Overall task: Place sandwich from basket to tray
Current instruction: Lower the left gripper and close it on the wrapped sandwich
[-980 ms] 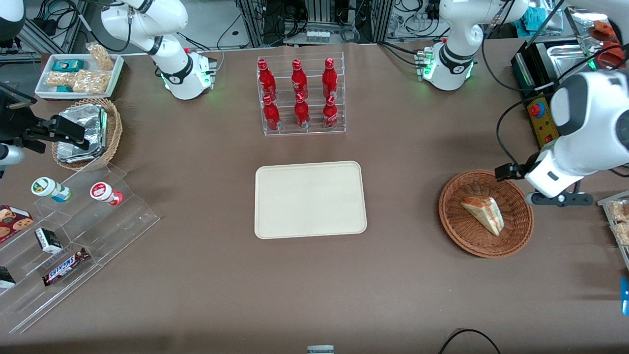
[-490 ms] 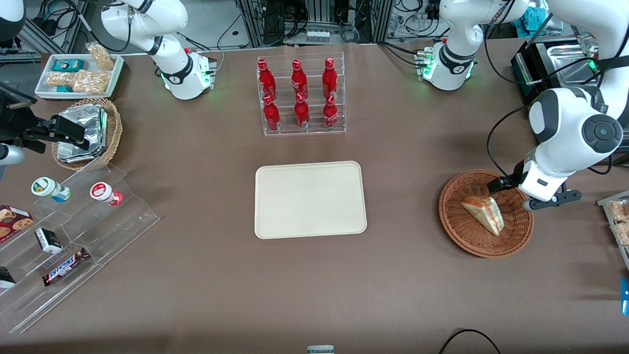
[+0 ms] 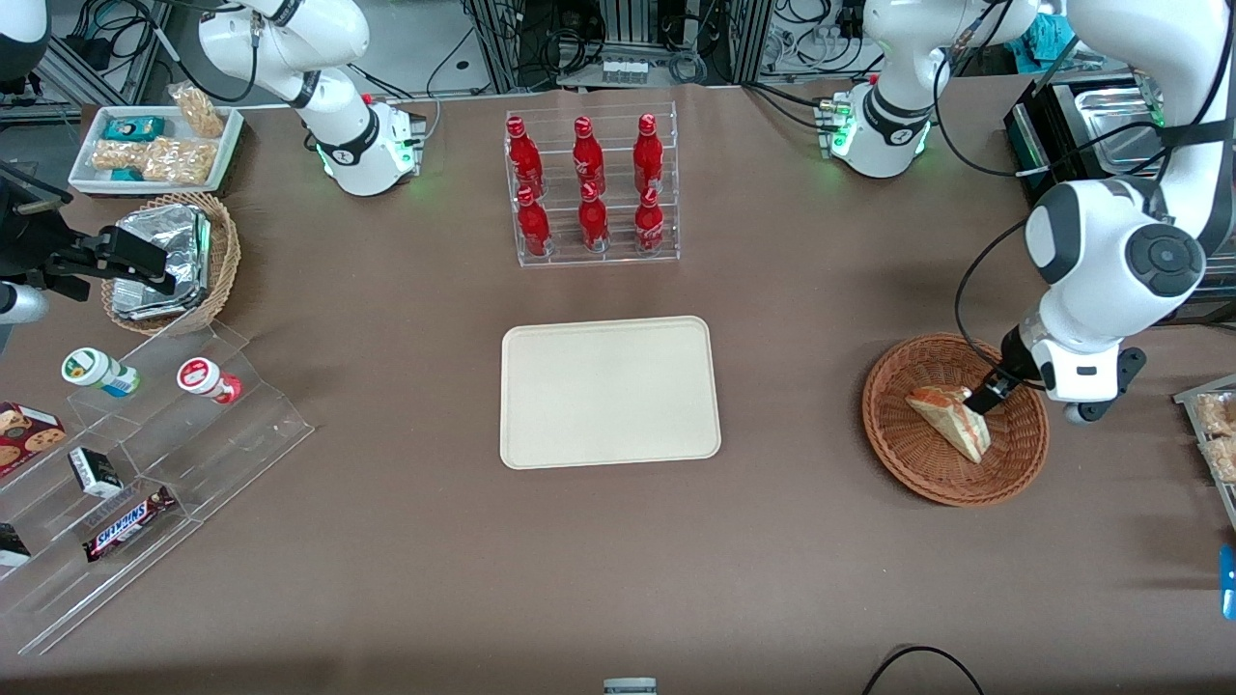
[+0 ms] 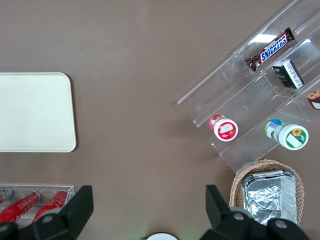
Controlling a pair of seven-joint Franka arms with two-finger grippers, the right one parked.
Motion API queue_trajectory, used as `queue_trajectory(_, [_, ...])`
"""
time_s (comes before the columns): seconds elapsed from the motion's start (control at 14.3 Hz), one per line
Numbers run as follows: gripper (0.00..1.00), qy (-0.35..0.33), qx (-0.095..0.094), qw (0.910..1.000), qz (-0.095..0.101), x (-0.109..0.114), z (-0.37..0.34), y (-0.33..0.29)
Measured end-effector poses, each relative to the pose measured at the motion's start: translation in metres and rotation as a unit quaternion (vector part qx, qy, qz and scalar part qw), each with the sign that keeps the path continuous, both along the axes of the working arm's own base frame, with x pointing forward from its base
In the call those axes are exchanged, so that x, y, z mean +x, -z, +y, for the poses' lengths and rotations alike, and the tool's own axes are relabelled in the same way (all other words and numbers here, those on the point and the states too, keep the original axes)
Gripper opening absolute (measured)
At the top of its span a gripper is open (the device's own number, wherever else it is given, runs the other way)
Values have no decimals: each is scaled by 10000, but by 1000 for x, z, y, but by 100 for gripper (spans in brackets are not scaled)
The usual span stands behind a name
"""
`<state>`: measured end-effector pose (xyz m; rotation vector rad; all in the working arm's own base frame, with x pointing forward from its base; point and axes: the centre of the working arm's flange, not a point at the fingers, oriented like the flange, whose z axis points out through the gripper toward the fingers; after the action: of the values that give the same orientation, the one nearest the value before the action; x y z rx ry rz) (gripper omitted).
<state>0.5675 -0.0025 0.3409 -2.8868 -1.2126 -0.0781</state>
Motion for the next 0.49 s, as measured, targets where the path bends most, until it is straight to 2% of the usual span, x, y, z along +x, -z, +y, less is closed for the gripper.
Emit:
queue_trajectory(0.21, [100, -88, -2, 10000, 31, 3, -1, 25])
queue_trajectory(0.49, [100, -87, 7, 9998, 187, 5, -1, 66])
